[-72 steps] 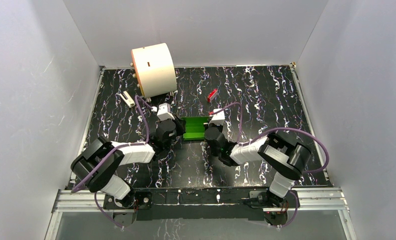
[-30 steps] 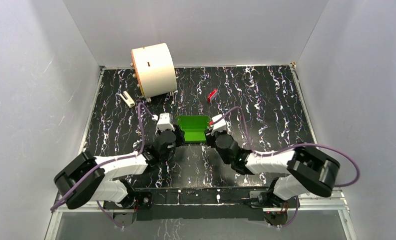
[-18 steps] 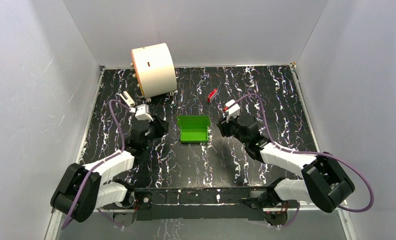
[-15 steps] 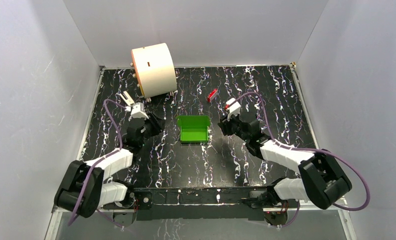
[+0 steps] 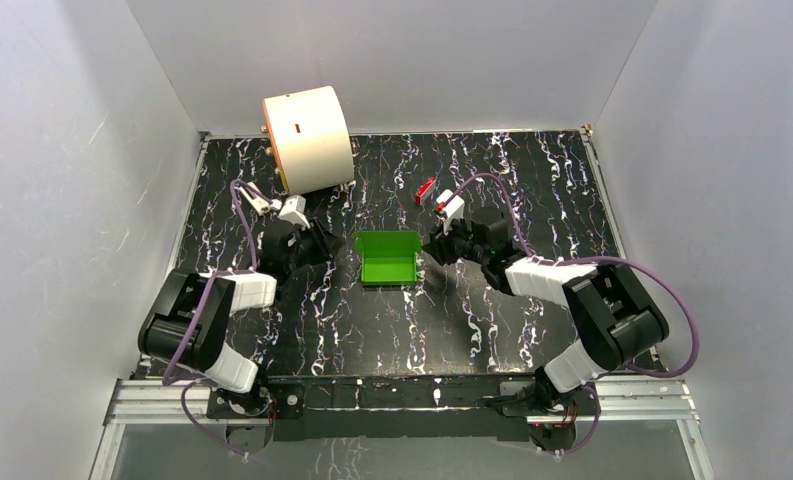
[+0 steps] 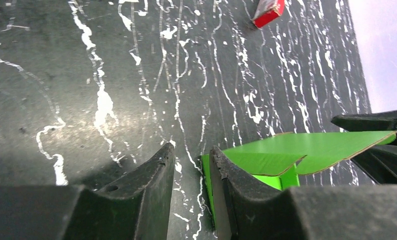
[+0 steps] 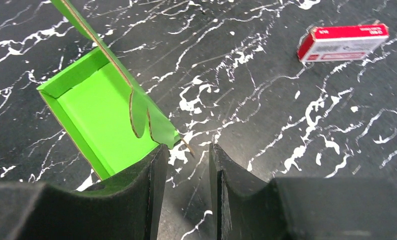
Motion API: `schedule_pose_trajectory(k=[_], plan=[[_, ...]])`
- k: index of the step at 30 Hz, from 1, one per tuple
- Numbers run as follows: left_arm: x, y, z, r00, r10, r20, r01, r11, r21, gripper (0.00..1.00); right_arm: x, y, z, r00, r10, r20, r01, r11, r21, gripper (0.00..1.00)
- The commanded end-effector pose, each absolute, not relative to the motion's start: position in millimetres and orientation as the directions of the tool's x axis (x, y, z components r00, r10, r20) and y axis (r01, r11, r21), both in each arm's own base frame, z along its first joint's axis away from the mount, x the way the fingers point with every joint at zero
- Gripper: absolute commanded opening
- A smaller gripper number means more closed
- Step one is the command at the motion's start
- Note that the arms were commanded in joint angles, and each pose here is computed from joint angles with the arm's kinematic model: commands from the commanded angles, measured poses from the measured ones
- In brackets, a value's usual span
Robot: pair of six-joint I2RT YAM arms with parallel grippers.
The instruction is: Fold the paper box
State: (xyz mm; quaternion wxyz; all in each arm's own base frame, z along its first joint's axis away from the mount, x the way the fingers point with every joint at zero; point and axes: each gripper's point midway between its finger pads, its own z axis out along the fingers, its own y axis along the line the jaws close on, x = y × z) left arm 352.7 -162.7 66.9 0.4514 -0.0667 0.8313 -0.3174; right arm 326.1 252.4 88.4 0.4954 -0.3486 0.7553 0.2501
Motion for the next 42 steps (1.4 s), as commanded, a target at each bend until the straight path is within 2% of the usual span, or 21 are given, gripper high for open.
schedule_pose_trajectory(k=[1,11,17,23,30,37,39,42], plan=[[359.2,-181.2,88.8,-0.573,-0.361,-0.736,0.308,0.737,-0.602,0.29,334.0,277.8,122.2,-0.159,-0.214,-0.964,-0.839,0.544,0.017,0.43],[349.8,-204.4,100.1,-0.597,-0.345,-0.724,0.386,0.668,-0.636,0.21,326.7,287.9,120.4,-0.199,-0.174,-0.964,-0.86,0.503,0.087,0.34],[342.2,-217.3,109.2,-0.584,-0.359,-0.728,0.387,0.666,-0.638,0.18,326.0,292.0,122.3,-0.216,-0.147,-0.965,-0.846,0.522,0.11,0.18],[339.2,-220.3,109.9,-0.559,-0.423,-0.714,0.305,0.695,-0.651,0.17,332.3,291.3,118.3,-0.208,-0.141,-0.968,-0.756,0.651,0.067,0.01],[335.5,-218.3,110.2,-0.536,-0.45,-0.714,0.235,0.733,-0.638,0.21,338.0,277.5,118.8,-0.141,-0.167,-0.976,-0.617,0.786,-0.045,0.0],[337.1,-212.6,120.3,-0.524,-0.5,-0.69,0.176,0.729,-0.662,0.24,346.3,266.3,127.7,-0.138,-0.116,-0.984,-0.536,0.844,-0.024,0.0],[341.0,-195.3,120.8,-0.478,-0.498,-0.723,0.122,0.778,-0.616,0.27,345.9,265.8,124.0,-0.131,-0.145,-0.981,-0.545,0.837,-0.051,0.0],[341.8,-179.4,126.4,-0.427,-0.434,-0.794,0.132,0.838,-0.529,0.32,342.7,265.0,120.7,-0.109,-0.185,-0.977,-0.569,0.817,-0.092,0.0]])
